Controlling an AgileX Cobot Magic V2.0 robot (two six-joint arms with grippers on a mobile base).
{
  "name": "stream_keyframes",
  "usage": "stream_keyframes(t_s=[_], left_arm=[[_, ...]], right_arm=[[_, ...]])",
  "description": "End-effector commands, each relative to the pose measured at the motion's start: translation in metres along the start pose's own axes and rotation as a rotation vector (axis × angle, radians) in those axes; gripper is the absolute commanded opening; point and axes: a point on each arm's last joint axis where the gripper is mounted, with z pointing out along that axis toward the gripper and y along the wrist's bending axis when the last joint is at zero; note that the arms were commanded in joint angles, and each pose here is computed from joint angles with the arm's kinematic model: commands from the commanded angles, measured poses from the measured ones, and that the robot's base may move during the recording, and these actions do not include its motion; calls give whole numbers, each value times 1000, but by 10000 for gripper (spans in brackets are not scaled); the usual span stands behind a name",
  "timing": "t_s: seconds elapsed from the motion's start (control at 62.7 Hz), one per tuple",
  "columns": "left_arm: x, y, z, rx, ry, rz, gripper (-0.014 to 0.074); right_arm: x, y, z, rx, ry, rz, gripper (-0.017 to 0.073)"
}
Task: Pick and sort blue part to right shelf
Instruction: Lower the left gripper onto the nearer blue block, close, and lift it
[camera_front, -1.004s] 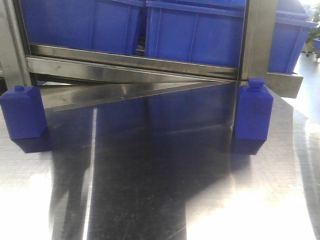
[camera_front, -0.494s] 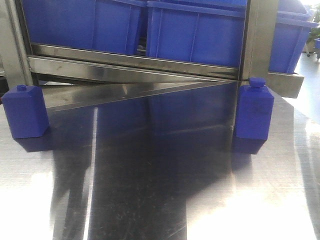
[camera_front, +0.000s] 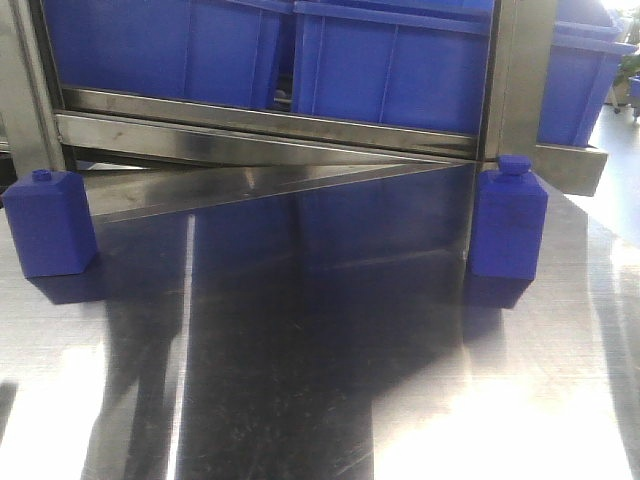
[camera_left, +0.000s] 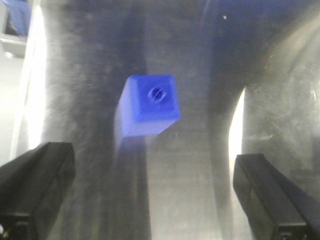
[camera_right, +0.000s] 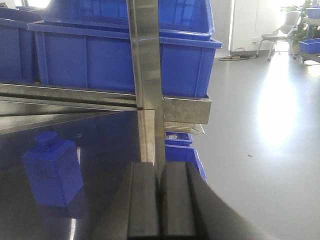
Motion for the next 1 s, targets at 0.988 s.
stream_keyframes(t_s=[0.988], left_arm=[[-39, -6, 140, -103, 333, -91, 582]], right_arm=[[-17, 1, -3, -7, -130, -5, 84]])
